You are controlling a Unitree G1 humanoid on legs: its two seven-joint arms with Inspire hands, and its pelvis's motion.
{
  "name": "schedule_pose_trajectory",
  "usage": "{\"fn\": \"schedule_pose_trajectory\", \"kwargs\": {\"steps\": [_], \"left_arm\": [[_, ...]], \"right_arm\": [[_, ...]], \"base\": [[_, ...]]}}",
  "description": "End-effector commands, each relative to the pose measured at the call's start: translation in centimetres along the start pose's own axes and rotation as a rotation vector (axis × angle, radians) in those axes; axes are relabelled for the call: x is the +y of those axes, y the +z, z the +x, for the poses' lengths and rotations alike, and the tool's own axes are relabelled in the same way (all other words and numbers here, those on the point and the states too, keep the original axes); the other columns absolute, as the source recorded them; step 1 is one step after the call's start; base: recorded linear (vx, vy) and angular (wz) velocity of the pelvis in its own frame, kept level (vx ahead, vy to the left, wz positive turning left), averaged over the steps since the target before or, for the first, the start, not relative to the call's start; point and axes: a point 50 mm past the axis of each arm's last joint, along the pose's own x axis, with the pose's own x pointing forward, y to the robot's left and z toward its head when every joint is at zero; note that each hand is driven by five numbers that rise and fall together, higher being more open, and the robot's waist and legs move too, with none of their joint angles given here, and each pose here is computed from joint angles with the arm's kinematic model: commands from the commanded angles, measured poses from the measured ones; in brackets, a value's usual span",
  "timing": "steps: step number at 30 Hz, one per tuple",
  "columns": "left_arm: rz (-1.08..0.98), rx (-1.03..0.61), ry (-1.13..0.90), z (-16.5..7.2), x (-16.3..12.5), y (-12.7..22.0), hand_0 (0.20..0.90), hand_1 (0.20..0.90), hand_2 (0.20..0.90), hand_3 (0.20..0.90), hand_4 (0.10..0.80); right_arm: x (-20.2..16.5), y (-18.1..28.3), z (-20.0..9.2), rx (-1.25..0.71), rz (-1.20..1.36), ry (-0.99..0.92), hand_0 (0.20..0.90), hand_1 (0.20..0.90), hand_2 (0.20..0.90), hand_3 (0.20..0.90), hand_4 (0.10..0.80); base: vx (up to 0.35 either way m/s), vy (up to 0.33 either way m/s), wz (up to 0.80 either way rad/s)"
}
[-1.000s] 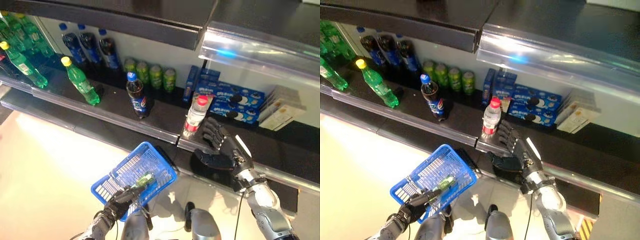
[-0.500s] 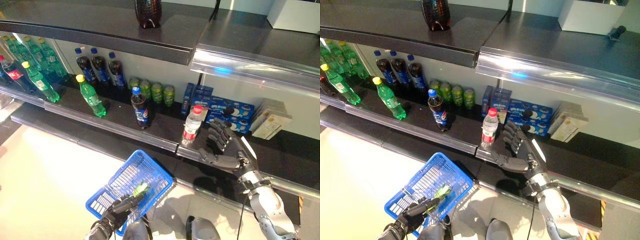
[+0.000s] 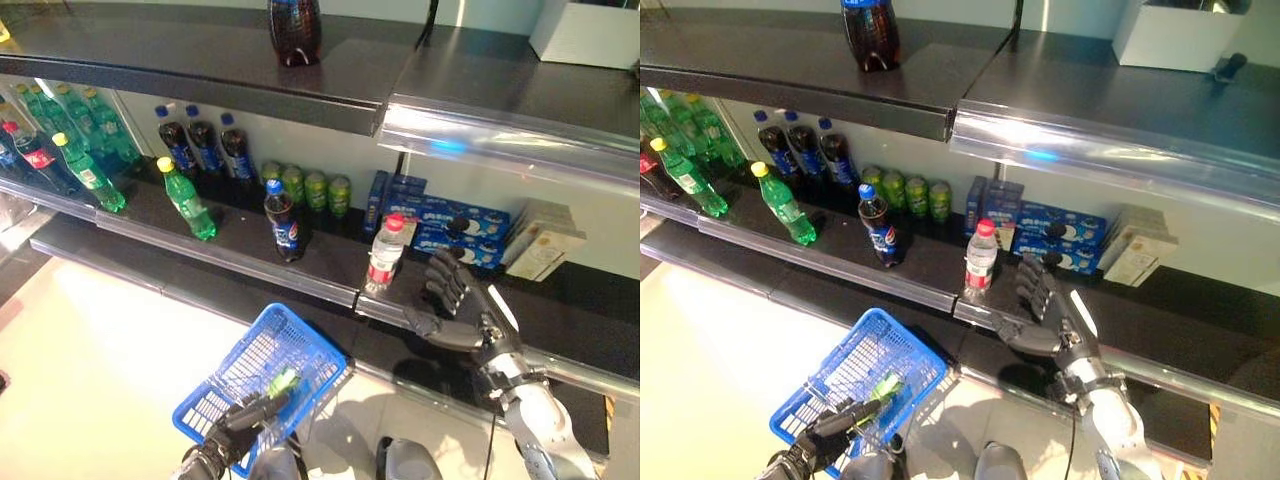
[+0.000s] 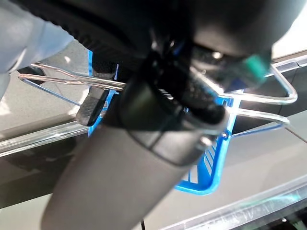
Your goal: Pick up the drink and place into the basket.
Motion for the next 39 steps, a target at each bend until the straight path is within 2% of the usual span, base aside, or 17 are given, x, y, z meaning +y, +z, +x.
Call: {"fn": "schedule_pose_trajectory", "kwargs": {"steps": [1, 14, 24, 31, 39], "left_arm": [[0.086, -0.014, 0.013, -1.6, 1.8, 1.0, 0.300, 0.300, 0.300, 0.200, 0.100], [0.093, -0.105, -0.016, 0.6, -0.8, 3.1, 0.300, 0.300, 0.300, 0.200, 0.100], [0.090, -0.103, -0.004, 0.6, -0.5, 3.2, 0.300, 0.300, 0.300, 0.200, 0.100], [0.118, -0.084, -0.014, 0.7, -0.5, 3.6, 0.300, 0.300, 0.300, 0.200, 0.100], [0.140, -0.060, -0.007, 0.8, -0.5, 3.7, 0.300, 0.300, 0.300, 0.200, 0.100]], "right_arm": [[1.2, 5.4, 2.0, -0.272, -0.036, 0.141, 0.900, 0.900, 0.900, 0.900, 0.800], [5.1, 3.3, 2.7, -0.155, -0.062, 0.356, 0.900, 0.900, 0.900, 0.900, 0.800], [6.3, 1.9, 2.6, -0.050, -0.097, 0.477, 0.900, 0.900, 0.900, 0.900, 0.800], [5.8, -3.1, 1.7, 0.191, -0.191, 0.463, 0.900, 0.900, 0.900, 0.900, 0.800], [3.7, -10.9, -2.2, 0.573, -0.298, 0.381, 0.900, 0.900, 0.900, 0.900, 0.800]], "base": [[-0.132, 0.038, -0.08], [-0.065, 0.014, -0.02], [-0.026, -0.026, 0.02], [-0.029, -0.011, 0.03], [0.004, -0.001, 0.03]]}}
